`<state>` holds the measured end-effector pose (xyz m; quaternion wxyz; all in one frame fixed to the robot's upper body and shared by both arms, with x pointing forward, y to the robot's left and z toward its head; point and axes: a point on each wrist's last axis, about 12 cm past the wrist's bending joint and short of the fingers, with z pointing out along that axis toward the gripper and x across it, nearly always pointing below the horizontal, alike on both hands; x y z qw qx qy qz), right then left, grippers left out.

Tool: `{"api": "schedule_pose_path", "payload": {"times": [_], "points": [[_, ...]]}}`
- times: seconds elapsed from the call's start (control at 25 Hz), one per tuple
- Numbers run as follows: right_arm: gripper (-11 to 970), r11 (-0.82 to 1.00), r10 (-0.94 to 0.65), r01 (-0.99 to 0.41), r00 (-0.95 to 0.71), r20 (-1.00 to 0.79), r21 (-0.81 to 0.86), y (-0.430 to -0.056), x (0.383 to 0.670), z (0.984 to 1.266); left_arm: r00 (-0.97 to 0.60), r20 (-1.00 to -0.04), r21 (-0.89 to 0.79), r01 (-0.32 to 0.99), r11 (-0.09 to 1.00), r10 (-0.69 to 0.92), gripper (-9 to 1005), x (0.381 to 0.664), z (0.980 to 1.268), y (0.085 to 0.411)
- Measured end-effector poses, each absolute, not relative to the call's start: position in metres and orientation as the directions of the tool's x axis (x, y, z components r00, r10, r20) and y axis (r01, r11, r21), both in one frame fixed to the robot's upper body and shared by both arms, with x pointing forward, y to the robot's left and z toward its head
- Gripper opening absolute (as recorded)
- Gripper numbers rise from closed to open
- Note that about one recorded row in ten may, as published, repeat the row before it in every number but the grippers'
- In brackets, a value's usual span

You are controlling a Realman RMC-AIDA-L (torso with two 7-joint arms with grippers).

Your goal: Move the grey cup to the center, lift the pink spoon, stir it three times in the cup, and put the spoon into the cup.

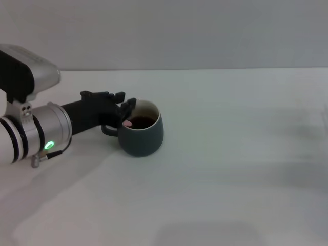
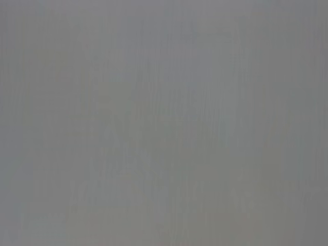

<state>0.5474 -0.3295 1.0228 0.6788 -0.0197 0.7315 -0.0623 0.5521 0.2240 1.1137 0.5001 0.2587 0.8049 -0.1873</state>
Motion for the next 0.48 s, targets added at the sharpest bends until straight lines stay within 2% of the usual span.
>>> {"api": "schedule_pose_path", "payload": {"times": [0.24,0.48], "points": [[632,0.991,-0.113,0.056,-0.079,-0.99,-0.118,-0.329,0.547,1.023,-0.319,-0.932,-0.026,0.538,0.843,0.174,275,0.561,1.127,0.242],[632,0.991,-0.113,0.057,-0.083,-0.99,-0.118,-0.33,0.547,1.022,-0.256,-0.964,-0.035,0.384,0.923,0.07,273,0.576,1.128,0.28]]}}
